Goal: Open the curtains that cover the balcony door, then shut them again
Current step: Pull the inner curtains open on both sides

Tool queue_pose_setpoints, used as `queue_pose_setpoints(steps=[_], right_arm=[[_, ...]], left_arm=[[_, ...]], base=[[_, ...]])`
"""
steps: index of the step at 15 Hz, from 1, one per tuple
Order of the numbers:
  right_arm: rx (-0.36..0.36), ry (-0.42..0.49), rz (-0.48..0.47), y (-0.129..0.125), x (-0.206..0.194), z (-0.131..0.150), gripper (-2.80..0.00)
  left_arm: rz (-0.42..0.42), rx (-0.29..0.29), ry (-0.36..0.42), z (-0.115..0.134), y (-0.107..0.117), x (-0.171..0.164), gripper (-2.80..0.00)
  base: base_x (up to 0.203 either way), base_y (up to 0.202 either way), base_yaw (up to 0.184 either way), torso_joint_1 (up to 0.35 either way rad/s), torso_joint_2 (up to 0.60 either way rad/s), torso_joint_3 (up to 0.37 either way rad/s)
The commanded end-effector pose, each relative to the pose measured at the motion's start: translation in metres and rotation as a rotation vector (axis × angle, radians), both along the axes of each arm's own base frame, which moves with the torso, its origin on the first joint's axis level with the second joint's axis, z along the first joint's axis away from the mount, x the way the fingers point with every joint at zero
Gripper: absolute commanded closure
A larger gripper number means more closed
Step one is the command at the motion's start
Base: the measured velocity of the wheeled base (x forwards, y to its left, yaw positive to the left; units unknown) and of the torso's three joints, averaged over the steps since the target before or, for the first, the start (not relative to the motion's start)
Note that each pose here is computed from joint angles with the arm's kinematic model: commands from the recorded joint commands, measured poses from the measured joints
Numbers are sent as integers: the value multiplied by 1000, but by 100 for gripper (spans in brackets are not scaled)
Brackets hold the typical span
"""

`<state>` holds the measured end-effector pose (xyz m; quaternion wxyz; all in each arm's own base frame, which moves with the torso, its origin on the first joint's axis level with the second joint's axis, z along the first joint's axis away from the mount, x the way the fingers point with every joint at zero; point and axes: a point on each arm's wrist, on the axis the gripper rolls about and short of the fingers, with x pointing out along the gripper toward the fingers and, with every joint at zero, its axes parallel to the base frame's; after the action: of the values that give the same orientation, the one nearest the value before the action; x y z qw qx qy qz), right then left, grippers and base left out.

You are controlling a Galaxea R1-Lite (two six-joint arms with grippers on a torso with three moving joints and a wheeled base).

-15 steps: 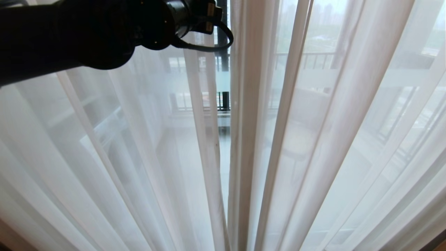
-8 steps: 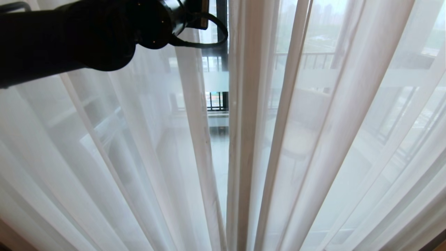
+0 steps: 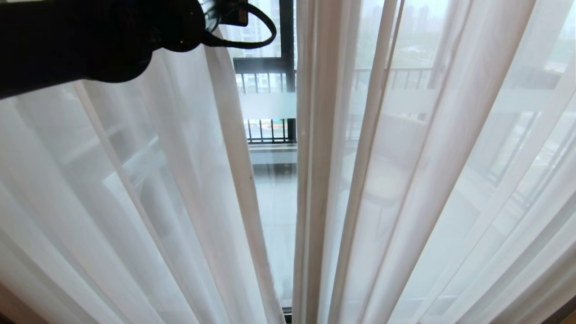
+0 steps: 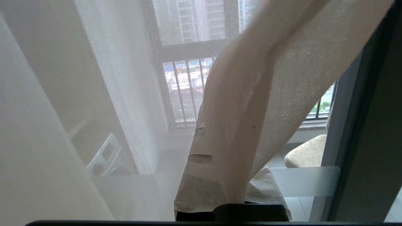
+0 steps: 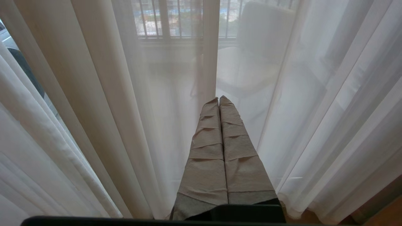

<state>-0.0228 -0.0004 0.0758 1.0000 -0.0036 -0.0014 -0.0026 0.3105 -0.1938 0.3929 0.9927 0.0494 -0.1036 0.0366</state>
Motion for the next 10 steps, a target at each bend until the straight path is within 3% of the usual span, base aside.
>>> queue_pose_setpoints(steps=[1, 10], right_arm=[[0, 1, 1, 0, 0, 0, 0], [0, 1, 1, 0, 0, 0, 0]], left_arm=[[40, -13, -20, 11, 19, -7, 0], [221, -3, 5, 15, 100, -35, 0]], base=[[0, 0, 0, 0, 0, 0], [0, 0, 0, 0, 0, 0]])
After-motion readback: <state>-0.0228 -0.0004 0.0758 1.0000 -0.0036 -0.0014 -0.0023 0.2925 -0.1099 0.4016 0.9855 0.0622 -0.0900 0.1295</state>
